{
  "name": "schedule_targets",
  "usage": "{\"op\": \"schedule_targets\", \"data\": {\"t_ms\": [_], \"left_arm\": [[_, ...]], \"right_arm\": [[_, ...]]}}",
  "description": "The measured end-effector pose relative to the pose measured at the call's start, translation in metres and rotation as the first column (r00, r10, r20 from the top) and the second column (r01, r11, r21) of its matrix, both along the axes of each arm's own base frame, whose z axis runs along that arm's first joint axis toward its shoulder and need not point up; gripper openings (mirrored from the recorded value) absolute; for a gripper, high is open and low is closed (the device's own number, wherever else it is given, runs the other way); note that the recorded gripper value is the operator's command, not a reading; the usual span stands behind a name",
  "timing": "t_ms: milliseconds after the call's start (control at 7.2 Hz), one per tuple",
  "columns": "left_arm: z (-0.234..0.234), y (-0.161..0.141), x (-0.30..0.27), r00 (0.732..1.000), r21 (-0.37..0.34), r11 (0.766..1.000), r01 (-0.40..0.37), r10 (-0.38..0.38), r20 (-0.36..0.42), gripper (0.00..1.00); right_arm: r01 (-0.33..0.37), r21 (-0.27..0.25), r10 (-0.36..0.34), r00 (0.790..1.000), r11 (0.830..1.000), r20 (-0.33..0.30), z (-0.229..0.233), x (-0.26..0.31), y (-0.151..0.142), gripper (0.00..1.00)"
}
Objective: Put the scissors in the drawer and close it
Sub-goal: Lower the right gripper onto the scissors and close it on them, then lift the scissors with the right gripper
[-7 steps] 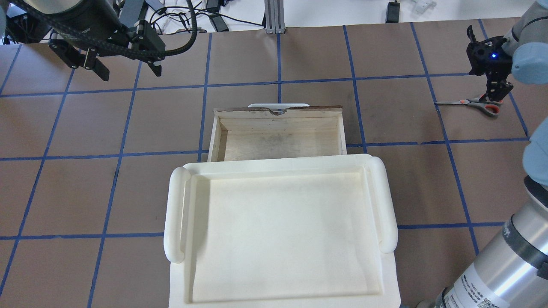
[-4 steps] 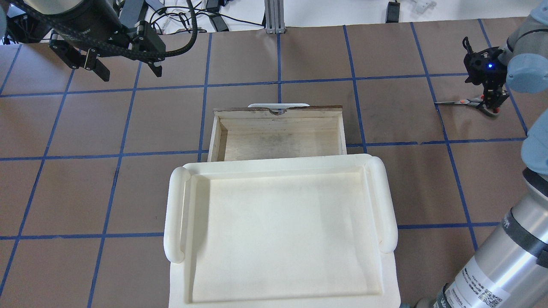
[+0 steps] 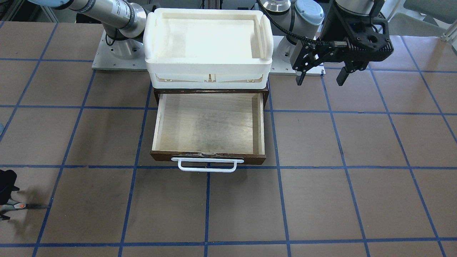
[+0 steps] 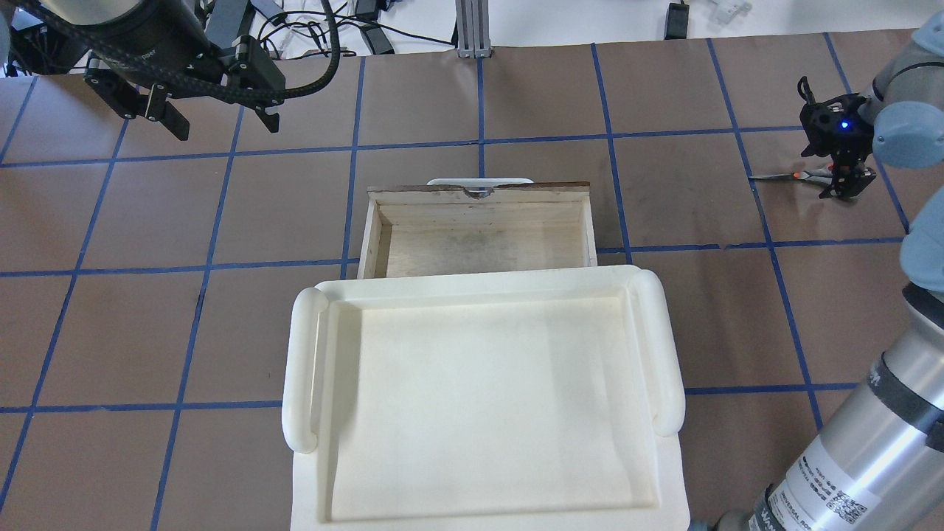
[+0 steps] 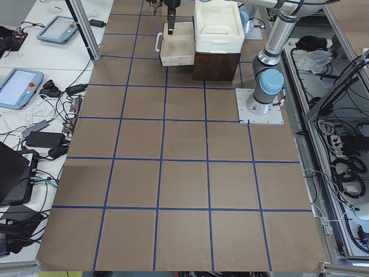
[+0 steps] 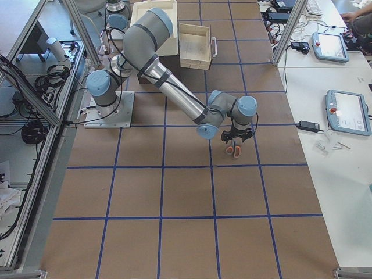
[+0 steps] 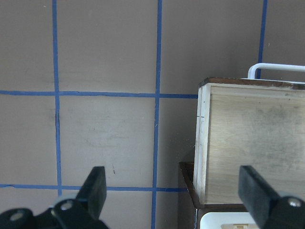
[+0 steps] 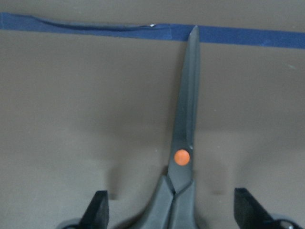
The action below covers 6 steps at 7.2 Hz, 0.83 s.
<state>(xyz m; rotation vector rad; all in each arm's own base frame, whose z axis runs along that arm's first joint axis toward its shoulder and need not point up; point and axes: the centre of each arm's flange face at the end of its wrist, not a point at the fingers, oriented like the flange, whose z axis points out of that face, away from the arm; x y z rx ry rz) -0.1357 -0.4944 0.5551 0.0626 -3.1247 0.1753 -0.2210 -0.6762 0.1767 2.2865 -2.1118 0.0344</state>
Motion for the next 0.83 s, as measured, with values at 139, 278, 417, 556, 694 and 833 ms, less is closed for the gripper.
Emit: {"op": "schedule_targets", "data": {"t_ms": [139, 278, 417, 556, 694, 833], "left_arm": [[0.0001, 0.0001, 0.0000, 1.000, 0.000, 1.000, 0.000, 0.000, 0.000, 1.00], [0.0001, 0.0001, 0.0000, 1.000, 0.000, 1.000, 0.000, 0.000, 0.000, 1.00], [0.0001, 0.0001, 0.0000, 1.000, 0.000, 1.000, 0.000, 0.000, 0.000, 1.00], [0.0001, 0.0001, 0.0000, 1.000, 0.000, 1.000, 0.000, 0.000, 0.000, 1.00], [0.0001, 0.0001, 0.0000, 1.000, 0.000, 1.000, 0.000, 0.000, 0.000, 1.00], [0.0001, 0.0001, 0.0001, 1.000, 0.000, 1.000, 0.000, 0.000, 0.000, 1.00]], "right_arm": [[0.000, 0.004, 0.000, 1.000, 1.000, 0.001, -0.0018, -0.0009, 0.0006, 0.74], [-0.001, 0.007, 0.001, 1.000, 1.000, 0.002, -0.0031, -0.0013, 0.0011, 0.68], [-0.001, 0.007, 0.001, 1.000, 1.000, 0.006, -0.0041, -0.0013, 0.0013, 0.42], [-0.003, 0.005, 0.003, 1.000, 1.000, 0.014, -0.0045, -0.0006, 0.0012, 0.00], [-0.004, 0.002, 0.004, 1.000, 1.000, 0.020, -0.0045, 0.0001, 0.0011, 0.00], [-0.004, 0.000, 0.004, 1.000, 1.000, 0.020, -0.0036, 0.0003, 0.0011, 0.00]]}}
